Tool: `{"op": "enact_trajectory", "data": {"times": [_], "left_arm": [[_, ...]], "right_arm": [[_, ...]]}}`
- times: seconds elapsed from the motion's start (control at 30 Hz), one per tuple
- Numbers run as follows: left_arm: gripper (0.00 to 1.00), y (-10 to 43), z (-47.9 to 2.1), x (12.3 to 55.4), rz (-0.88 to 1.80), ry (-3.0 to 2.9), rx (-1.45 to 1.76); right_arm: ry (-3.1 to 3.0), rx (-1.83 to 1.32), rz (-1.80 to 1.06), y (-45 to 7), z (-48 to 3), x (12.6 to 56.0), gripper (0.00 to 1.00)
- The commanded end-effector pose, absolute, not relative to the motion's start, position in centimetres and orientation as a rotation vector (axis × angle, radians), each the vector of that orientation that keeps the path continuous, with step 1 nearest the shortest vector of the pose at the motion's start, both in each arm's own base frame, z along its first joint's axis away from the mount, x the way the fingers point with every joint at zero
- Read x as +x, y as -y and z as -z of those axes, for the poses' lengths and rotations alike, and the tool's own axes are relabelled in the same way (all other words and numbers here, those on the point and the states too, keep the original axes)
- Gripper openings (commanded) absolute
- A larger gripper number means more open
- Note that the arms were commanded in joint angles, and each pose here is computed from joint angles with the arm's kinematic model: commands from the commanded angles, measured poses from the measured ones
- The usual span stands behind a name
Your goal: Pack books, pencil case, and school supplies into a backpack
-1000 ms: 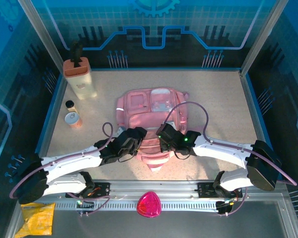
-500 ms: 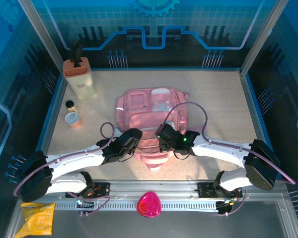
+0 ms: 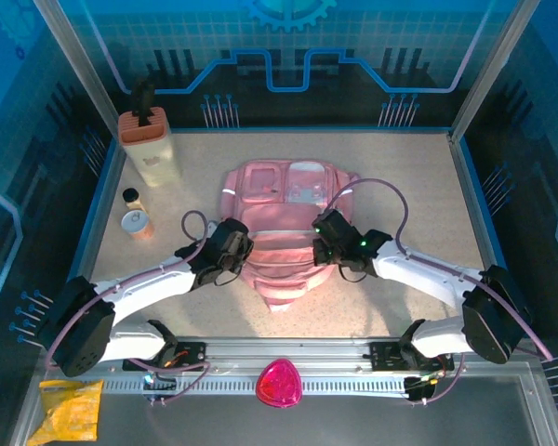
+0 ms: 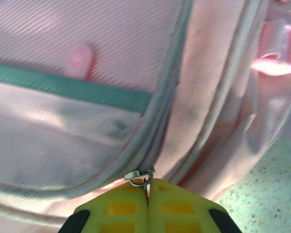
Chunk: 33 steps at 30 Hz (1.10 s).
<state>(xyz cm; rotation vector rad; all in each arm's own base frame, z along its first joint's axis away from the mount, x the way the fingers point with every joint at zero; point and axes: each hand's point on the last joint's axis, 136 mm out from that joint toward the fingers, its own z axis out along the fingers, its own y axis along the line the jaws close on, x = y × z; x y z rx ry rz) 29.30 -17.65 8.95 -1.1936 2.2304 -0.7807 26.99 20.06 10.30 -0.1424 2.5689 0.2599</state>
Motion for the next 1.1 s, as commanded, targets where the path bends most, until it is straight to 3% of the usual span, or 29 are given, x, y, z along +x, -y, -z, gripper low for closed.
{"op": "enact_trajectory", "data": {"times": [0.0, 0.1, 0.17, 0.27, 0.3, 0.47, 0.6, 0.8, 1.07], "left_arm": [[0.0, 15.4, -8.1, 29.3, 0.605, -2.34, -1.081], [0.0, 16.3, -8.6, 29.8, 0.637, -2.369, -1.016], [0.02, 16.2, -9.1, 29.6, 0.631, -2.377, -0.987], [0.44, 15.3, -10.8, 29.1, 0.597, -2.374, -0.888], [0.55, 14.7, -11.5, 28.7, 0.57, -2.371, -0.847], [0.96, 9.1, -14.5, 27.3, 0.338, -2.297, -0.7], [0.99, 2.6, -16.1, 27.1, 0.015, -2.208, -0.654], [0.99, -1.7, -15.6, 30.4, -0.224, -2.069, -0.453], [0.99, -0.7, -12.7, 35.7, -0.138, -1.871, -0.188]], "right_arm": [[-2.559, -0.119, -0.092, -17.2, -11.3, 28.9, 0.0], [-2.516, -0.158, -0.145, -18.1, -12.9, 29.5, 0.01], [-2.489, -0.176, -0.195, -18.4, -14.2, 29.4, 0.21], [-2.448, -0.162, -0.213, -17.2, -16.1, 29.0, 0.34], [-2.432, -0.139, -0.201, -16.1, -16.6, 29.0, 0.43], [-2.398, 0.147, -0.072, -8.4, -15.7, 29.9, 1.0], [-2.286, 0.286, 0.152, -2.3, -14.9, 31.3, 1.0], [-2.133, 0.282, 0.271, 2.0, -13.6, 33.2, 1.0], [-1.914, -0.023, 0.128, -0.7, -12.4, 36.7, 1.0]]}}
